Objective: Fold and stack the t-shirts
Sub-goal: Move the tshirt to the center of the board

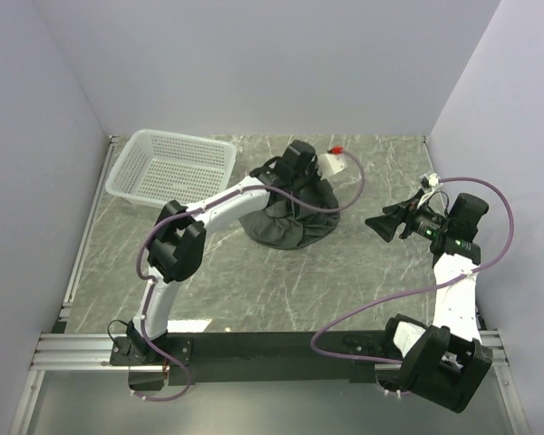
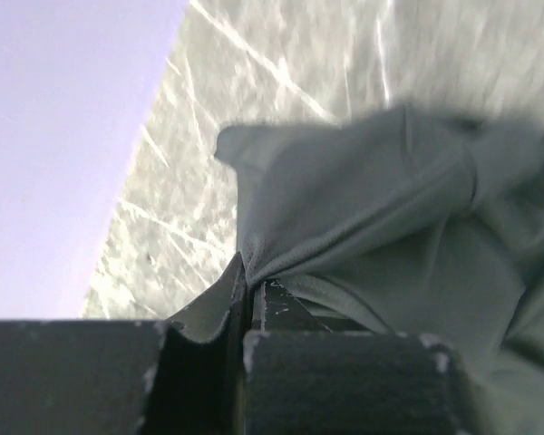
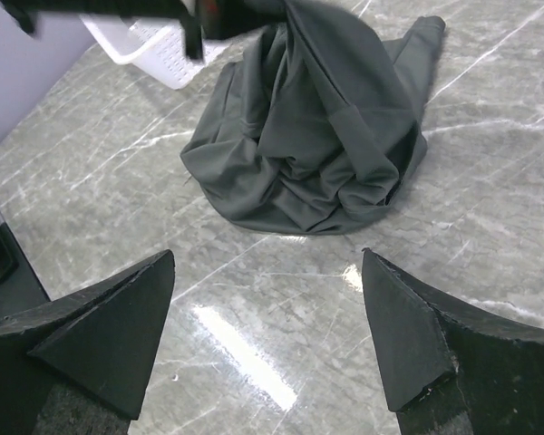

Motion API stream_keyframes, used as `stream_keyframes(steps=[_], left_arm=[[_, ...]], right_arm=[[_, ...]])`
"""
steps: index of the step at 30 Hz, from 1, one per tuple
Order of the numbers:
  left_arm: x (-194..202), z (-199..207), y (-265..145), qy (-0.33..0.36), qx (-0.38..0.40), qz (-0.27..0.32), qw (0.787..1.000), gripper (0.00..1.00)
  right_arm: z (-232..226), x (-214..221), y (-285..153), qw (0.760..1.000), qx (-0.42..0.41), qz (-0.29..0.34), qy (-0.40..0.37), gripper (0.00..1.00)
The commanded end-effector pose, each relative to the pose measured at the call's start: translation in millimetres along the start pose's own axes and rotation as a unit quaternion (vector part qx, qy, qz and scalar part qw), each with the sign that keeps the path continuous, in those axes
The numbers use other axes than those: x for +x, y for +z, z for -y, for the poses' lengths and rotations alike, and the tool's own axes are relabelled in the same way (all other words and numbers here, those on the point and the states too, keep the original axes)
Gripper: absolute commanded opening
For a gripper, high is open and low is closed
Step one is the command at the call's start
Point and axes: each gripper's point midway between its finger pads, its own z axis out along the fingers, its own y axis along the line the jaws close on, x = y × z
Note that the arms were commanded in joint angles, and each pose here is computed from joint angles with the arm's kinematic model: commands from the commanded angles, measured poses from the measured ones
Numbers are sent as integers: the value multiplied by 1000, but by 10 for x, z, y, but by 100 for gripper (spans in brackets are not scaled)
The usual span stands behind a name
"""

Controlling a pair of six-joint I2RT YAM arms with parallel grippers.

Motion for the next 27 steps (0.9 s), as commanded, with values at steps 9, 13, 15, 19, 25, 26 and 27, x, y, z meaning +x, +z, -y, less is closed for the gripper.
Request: stream_keyframes(steps=[9,13,15,19,25,26,27], left_arm=[[-2465,-1130,-2205,-185,-34,342,921,1],[-2743,-1254,-2728,-197,-24,401,894,1],[-2800,-1259,-2843,-199,-21,413,888,1],[-2870,-1289,-3075,-202,-21,431,879,1],[-2901,-1324,-3293,-205,-22,446,871,1],[-2900,-1327,-3314,-205,-22,447,870,1],[-2888,-1323,-3312,-205,-22,445,871,1]], right_arm=[[134,-189,146,997,70,-15,-35,87],[101,-389,361,992,63,-37,-101,89],[13,-509,496,992,30,-36,-117,89],[-122,-717,720,993,-8,-9,-117,89],[-92,-740,1074,984,-21,-1,-178,90],[-13,-728,1112,984,-7,-4,-177,90],[25,-688,1171,985,-16,-11,-173,90]])
